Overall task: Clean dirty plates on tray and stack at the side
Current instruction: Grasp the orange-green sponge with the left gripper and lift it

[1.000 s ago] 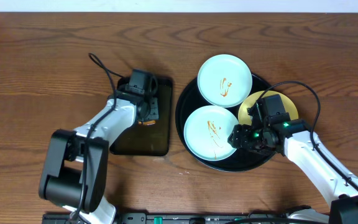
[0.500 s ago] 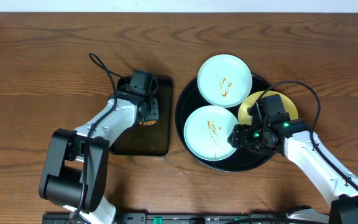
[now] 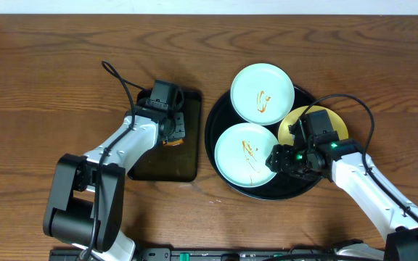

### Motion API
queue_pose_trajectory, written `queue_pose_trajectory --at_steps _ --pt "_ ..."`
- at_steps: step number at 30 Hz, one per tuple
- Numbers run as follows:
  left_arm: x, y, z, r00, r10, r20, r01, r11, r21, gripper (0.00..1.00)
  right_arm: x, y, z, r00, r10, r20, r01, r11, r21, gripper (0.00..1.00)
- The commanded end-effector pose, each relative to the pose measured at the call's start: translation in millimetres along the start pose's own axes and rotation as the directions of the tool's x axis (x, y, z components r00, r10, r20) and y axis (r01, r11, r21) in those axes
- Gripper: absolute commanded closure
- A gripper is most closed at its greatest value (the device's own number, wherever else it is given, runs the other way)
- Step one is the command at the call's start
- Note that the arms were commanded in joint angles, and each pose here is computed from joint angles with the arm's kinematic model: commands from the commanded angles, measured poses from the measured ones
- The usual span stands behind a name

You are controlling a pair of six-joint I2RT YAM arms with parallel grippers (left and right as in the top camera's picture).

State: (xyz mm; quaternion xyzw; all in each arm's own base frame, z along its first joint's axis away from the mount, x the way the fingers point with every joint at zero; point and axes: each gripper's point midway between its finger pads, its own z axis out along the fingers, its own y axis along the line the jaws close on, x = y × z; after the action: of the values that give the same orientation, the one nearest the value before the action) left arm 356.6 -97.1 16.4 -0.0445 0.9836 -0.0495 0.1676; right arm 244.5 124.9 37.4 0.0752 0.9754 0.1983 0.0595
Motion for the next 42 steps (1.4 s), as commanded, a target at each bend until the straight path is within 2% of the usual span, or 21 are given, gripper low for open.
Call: queue_pose_trajectory --at_steps 1,5,7,10,15,21,29,42 --pt "-11.0 -3.4 -9.0 0.999 0.001 0.035 -0.002 1.0 0.001 0.59 3.0 -0.9 3.2 1.0 0.008 -0.007 -0.008 1.0 0.009 0.27" --pt "-5.3 -1.3 -7.1 1.0 0.001 0.017 -0.001 1.0 -0.005 0.78 3.1 -0.9 3.2 1.0 0.008 -0.008 -0.008 1.0 0.008 0.27" --pt "-0.8 2.9 -4.2 0.999 -0.029 0.013 0.029 0.999 -0.021 0.81 3.1 -0.9 3.2 1.0 0.008 -0.008 -0.008 1.0 0.008 0.27" --pt "4.9 16.5 -0.7 0.997 -0.072 0.021 0.073 0.994 -0.087 0.92 3.1 -0.9 3.2 1.0 0.008 -0.008 -0.008 1.0 0.008 0.27" --pt "3.8 13.9 -0.9 0.997 -0.075 0.022 0.077 0.994 -0.073 0.92 3.4 -1.0 3.2 1.0 0.009 -0.009 -0.008 1.0 0.009 0.27" --pt "-6.7 -9.4 -12.9 0.997 -0.076 0.023 0.075 0.996 0.046 0.93 6.3 -2.5 3.1 1.0 0.013 -0.02 -0.012 1.0 0.015 0.26" --pt "-47.5 -24.0 -73.5 0.972 -0.038 0.234 0.008 0.992 0.128 0.92 6.0 -2.5 3.2 1.0 0.012 -0.019 -0.012 1.0 0.015 0.26" --pt "-86.5 -33.6 -172.2 0.845 0.018 0.534 -0.125 0.978 0.164 0.93 4.6 -1.8 3.2 1.0 0.01 -0.014 -0.01 1.0 0.012 0.25"
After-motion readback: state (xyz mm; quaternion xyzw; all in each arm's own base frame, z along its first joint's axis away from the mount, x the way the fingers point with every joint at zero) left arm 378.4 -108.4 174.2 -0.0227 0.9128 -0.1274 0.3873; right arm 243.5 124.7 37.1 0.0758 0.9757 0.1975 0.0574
